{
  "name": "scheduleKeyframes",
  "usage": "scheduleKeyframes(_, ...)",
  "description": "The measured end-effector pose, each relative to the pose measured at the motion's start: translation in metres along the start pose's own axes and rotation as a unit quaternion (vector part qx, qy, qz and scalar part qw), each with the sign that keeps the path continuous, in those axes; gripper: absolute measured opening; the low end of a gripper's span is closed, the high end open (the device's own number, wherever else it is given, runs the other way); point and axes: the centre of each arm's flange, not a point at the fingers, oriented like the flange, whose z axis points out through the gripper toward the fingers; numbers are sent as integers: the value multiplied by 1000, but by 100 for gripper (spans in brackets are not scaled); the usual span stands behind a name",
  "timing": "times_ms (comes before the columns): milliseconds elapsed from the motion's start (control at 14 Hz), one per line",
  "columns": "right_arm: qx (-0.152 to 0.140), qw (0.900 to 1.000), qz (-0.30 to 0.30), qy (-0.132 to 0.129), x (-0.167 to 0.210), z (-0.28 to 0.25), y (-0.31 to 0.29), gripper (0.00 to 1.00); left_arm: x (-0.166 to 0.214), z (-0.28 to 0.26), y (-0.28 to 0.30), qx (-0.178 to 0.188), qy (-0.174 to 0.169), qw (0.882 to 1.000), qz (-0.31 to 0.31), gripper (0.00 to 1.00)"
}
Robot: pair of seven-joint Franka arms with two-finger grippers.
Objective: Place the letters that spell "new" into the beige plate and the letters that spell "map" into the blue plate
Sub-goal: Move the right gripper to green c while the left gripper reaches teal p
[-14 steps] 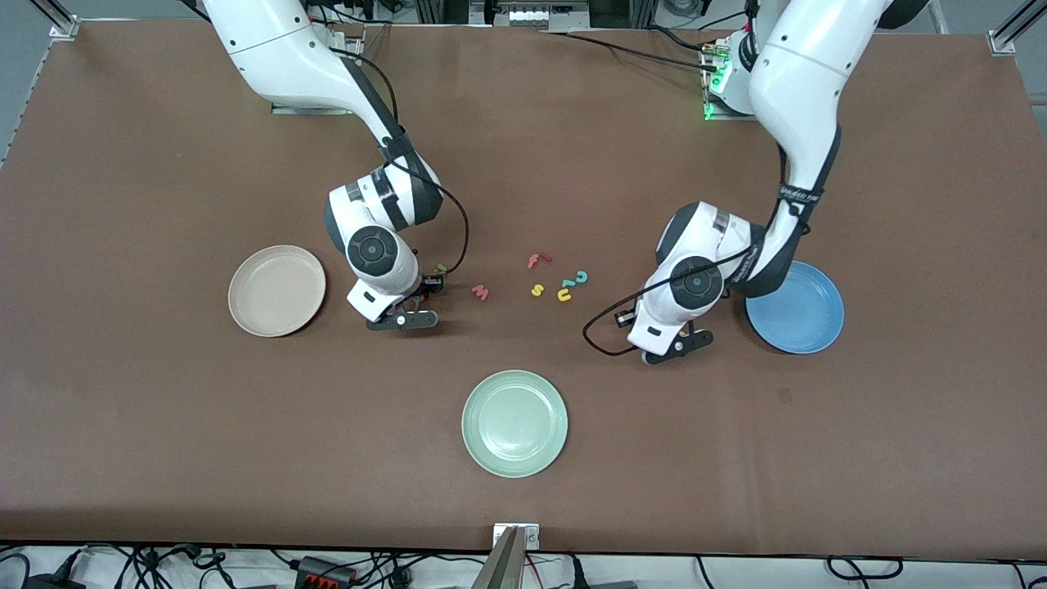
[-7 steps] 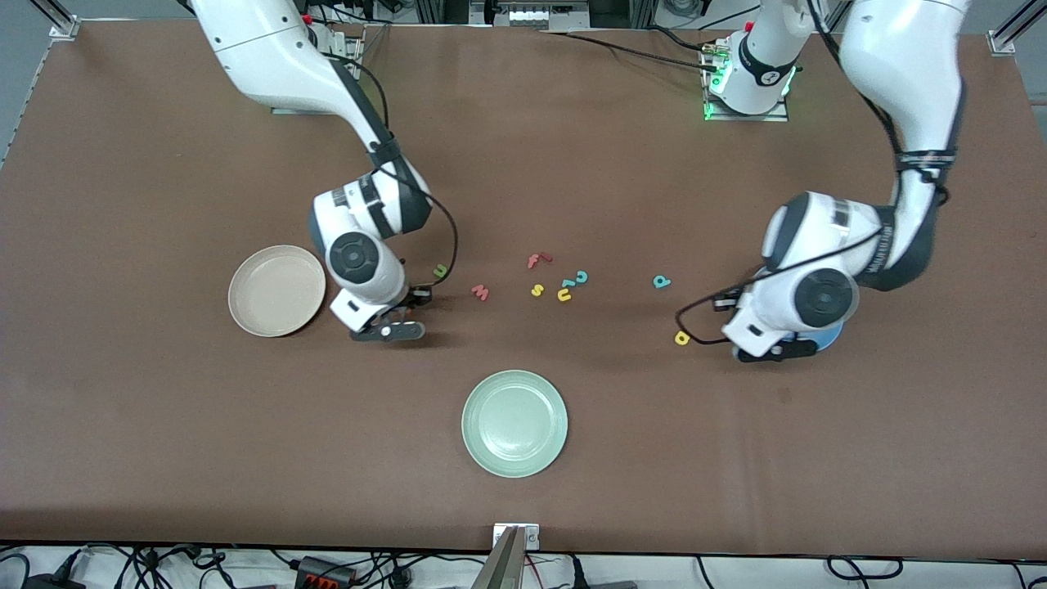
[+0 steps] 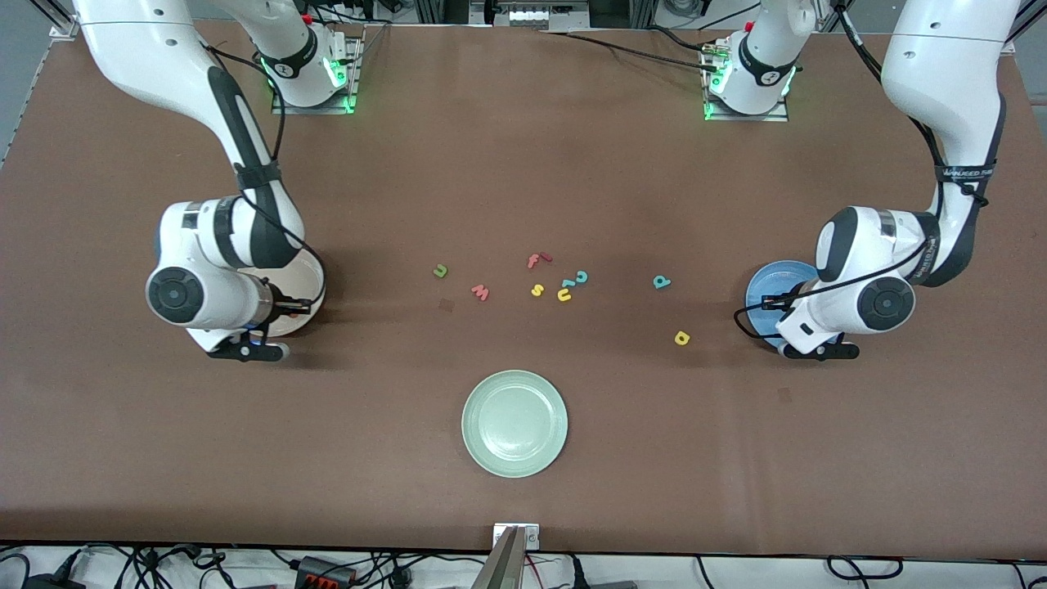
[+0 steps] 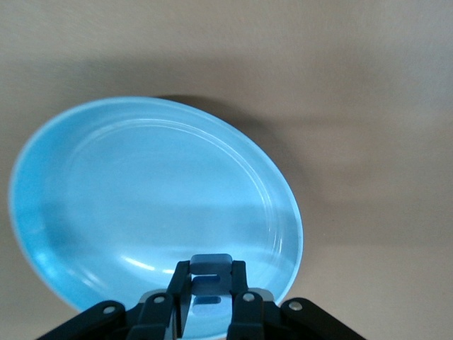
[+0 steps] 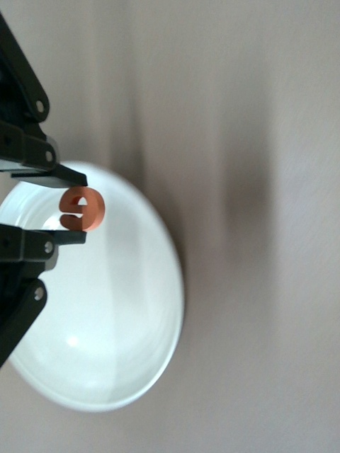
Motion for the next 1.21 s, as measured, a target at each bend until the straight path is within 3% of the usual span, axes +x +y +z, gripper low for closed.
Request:
scheduleKeyframes(71, -5, 1000, 0, -8, -4, 7, 8, 27, -2, 5, 3, -1, 1, 1000, 3, 30)
scheduleKeyframes(214, -15, 1000, 4, -17, -8, 17, 22, 31, -2, 4, 7, -1, 3, 1000, 7, 49)
scheduleKeyframes(429, -18, 1000, 4, -16, -9, 16, 24, 62, -6, -15, 22, -2, 10, 1000, 22, 77)
scheduleKeyframes(571, -20, 1000, -12, -10, -15, 12, -9, 83, -17, -38, 54, -3, 10, 999, 50, 96)
scheduleKeyframes(714, -3, 1000, -25, -3, -28, 9, -68, 99, -34, -57, 102, -5, 16, 996, 90, 100)
scheduleKeyframes(857, 24, 999, -27, 3, -46, 9, -126, 100, -48, -62, 145, -8, 21, 991, 134, 100)
scheduleKeyframes(1000, 29, 999, -9, 12, -62, 11, -166, 100, -62, -58, 178, -11, 26, 979, 200, 100)
scheduleKeyframes(1214, 27, 998, 45, 29, -83, 23, -216, 89, -80, -34, 209, -15, 48, 958, 283, 100)
